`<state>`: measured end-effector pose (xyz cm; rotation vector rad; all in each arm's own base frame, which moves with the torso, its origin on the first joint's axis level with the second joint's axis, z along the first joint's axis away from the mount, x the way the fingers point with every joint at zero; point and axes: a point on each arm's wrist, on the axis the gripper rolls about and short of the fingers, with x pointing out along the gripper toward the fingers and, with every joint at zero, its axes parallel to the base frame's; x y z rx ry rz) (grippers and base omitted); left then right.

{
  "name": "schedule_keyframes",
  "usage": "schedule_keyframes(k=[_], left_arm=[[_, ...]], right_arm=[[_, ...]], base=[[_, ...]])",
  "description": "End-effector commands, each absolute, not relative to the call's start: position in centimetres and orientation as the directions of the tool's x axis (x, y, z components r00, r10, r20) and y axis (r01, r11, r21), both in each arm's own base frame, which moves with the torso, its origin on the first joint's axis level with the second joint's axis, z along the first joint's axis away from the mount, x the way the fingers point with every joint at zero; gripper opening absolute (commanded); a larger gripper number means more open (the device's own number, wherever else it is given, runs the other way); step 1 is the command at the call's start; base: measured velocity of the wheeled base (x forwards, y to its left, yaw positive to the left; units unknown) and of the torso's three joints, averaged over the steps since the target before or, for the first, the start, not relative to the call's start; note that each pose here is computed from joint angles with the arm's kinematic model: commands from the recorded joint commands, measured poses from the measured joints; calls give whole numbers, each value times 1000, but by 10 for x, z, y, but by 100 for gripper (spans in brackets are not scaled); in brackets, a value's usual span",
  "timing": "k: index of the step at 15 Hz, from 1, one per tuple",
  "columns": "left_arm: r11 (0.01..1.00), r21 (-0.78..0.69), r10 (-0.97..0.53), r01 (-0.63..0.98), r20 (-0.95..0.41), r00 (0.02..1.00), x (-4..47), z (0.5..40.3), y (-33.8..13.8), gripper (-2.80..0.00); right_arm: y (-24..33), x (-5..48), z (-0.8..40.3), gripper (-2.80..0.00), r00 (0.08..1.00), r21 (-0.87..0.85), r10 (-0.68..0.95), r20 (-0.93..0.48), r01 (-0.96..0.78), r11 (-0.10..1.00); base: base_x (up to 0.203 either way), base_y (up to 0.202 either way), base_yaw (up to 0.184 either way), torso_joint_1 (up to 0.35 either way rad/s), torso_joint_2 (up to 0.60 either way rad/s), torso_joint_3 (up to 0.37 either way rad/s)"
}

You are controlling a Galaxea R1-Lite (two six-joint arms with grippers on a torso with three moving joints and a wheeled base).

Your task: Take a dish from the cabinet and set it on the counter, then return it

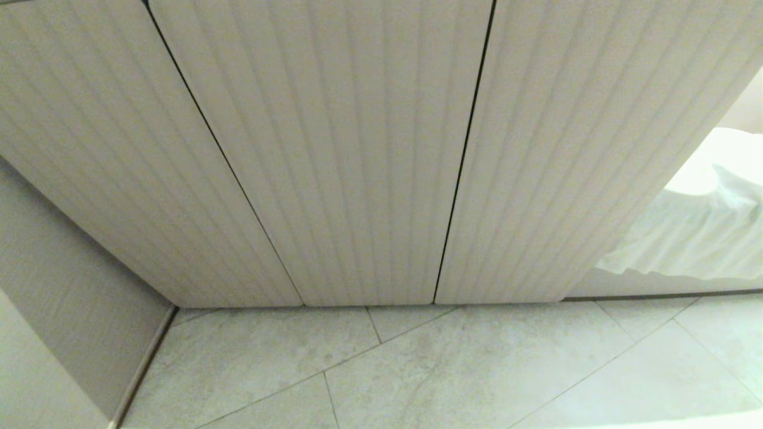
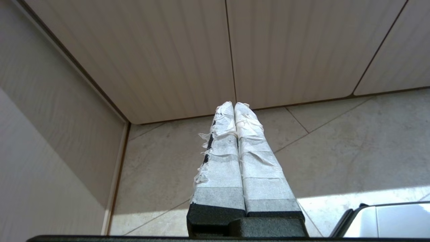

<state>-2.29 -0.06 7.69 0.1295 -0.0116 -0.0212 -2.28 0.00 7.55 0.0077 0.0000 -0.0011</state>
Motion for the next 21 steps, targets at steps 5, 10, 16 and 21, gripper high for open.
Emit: schedule_keyframes(k=[5,10,16,21], left_arm=[[998,58,-14,13,8,1000,-23,77,0,-280],[998,55,-14,13,8,1000,-23,77,0,-280],[999,52,-14,13,8,1000,-23,77,0,-280],[999,52,-14,13,8,1000,-23,77,0,-280]], right_arm=[[0,-23,75,-280,1000,8,0,0,0,1000],[0,-23,75,-280,1000,8,0,0,0,1000],[0,-23,75,-280,1000,8,0,0,0,1000],[0,-23,75,-280,1000,8,0,0,0,1000]], base=[[0,0,0,0,0,0],[0,0,0,0,0,0],[0,0,0,0,0,0],[0,0,0,0,0,0]])
